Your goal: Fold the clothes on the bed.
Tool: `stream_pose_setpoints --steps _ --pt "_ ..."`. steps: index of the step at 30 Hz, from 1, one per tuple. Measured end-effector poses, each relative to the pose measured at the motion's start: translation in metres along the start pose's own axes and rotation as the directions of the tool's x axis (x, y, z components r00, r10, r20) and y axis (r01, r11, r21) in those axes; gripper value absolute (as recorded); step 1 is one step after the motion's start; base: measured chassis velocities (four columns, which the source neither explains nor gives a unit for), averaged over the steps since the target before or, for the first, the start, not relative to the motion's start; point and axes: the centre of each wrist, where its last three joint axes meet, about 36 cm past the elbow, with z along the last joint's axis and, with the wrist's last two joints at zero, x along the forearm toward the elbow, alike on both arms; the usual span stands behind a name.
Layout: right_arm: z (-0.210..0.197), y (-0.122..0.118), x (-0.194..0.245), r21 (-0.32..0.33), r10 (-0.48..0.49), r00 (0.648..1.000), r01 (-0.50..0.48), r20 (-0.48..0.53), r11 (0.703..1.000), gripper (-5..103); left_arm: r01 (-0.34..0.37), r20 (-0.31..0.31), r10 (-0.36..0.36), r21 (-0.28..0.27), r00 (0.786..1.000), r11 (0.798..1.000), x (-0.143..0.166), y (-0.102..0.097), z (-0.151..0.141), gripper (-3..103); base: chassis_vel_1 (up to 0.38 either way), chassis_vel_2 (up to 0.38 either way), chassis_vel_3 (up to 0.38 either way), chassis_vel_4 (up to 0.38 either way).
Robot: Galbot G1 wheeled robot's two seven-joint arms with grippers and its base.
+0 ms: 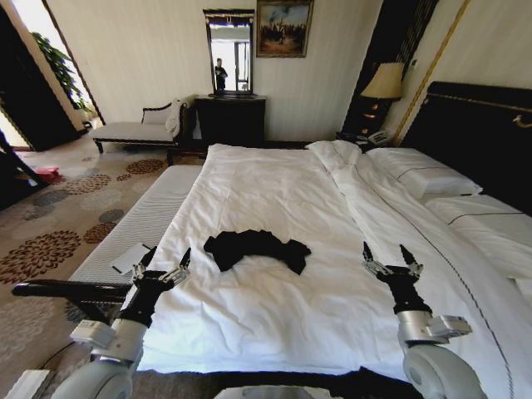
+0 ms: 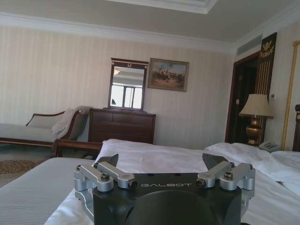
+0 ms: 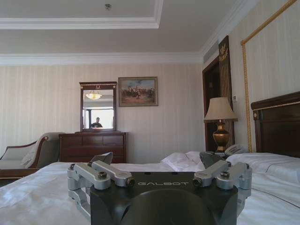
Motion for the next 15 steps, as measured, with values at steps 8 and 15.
stream_pose_setpoints --steps 8,15 --pt "0.0019 0.0004 0.0015 -0.001 0.003 1.000 -0.003 -0.001 1.000 100 -0.007 0.014 0.007 0.002 1.000 1.000 -0.0031 -0.0011 -0.0011 100 0.000 0.000 0.000 0.000" --pt "0.0036 0.0008 0.0020 -0.004 0.007 1.000 -0.007 -0.004 1.000 100 -0.011 0.023 0.011 0.003 1.000 1.000 -0.0051 -0.0009 -0.0023 100 0.026 0.016 -0.028 -0.024"
